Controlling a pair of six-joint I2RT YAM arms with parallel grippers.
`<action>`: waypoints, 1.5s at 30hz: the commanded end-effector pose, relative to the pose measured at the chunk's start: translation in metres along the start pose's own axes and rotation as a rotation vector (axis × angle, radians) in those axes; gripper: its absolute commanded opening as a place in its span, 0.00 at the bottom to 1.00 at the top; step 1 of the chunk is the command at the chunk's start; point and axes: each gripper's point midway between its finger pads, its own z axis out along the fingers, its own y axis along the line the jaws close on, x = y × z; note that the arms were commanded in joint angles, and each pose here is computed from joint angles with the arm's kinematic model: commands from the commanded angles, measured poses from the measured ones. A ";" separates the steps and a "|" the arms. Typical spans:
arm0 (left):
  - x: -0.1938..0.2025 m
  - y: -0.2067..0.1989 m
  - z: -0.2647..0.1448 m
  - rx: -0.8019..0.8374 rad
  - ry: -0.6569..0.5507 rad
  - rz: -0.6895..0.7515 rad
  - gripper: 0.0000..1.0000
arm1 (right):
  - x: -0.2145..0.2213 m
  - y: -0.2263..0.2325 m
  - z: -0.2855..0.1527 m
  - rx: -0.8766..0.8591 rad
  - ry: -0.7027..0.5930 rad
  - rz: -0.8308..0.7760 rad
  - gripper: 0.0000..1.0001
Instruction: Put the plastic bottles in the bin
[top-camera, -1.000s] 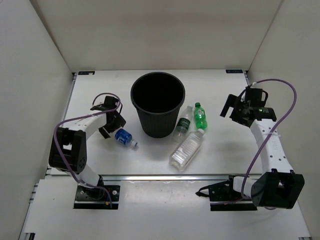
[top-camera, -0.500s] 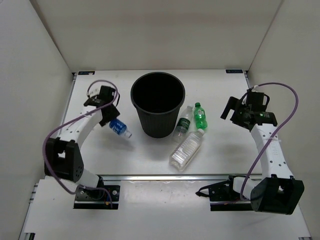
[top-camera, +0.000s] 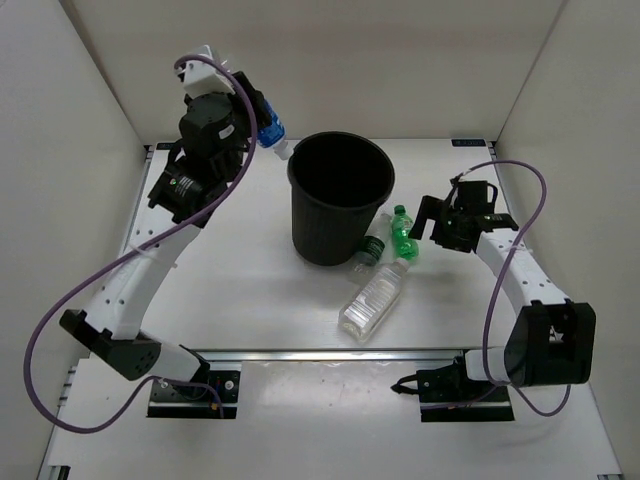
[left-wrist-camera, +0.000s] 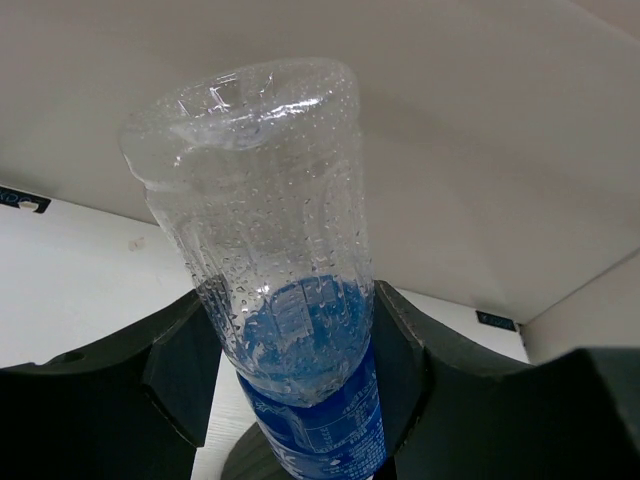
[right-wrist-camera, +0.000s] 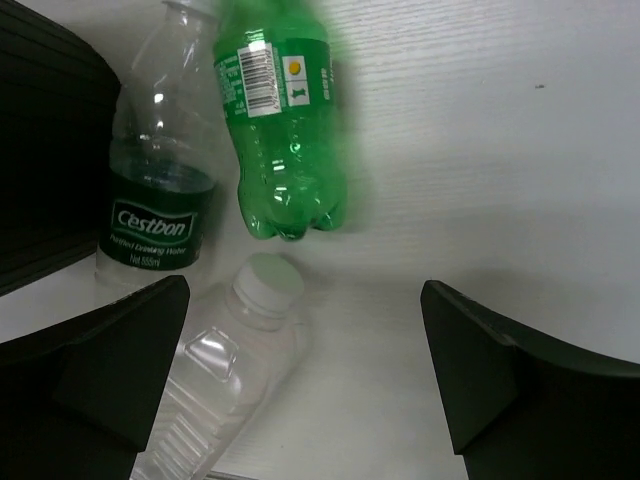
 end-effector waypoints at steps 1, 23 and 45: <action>0.016 -0.010 0.016 0.029 0.004 0.066 0.43 | -0.033 0.009 0.012 -0.059 -0.087 -0.011 0.99; 0.122 -0.047 0.044 0.149 0.219 0.236 0.99 | -0.040 0.003 0.072 0.030 0.023 -0.038 0.99; 0.187 0.238 -0.043 -0.491 0.572 -0.100 0.99 | -0.053 0.001 0.094 0.134 0.058 -0.090 0.23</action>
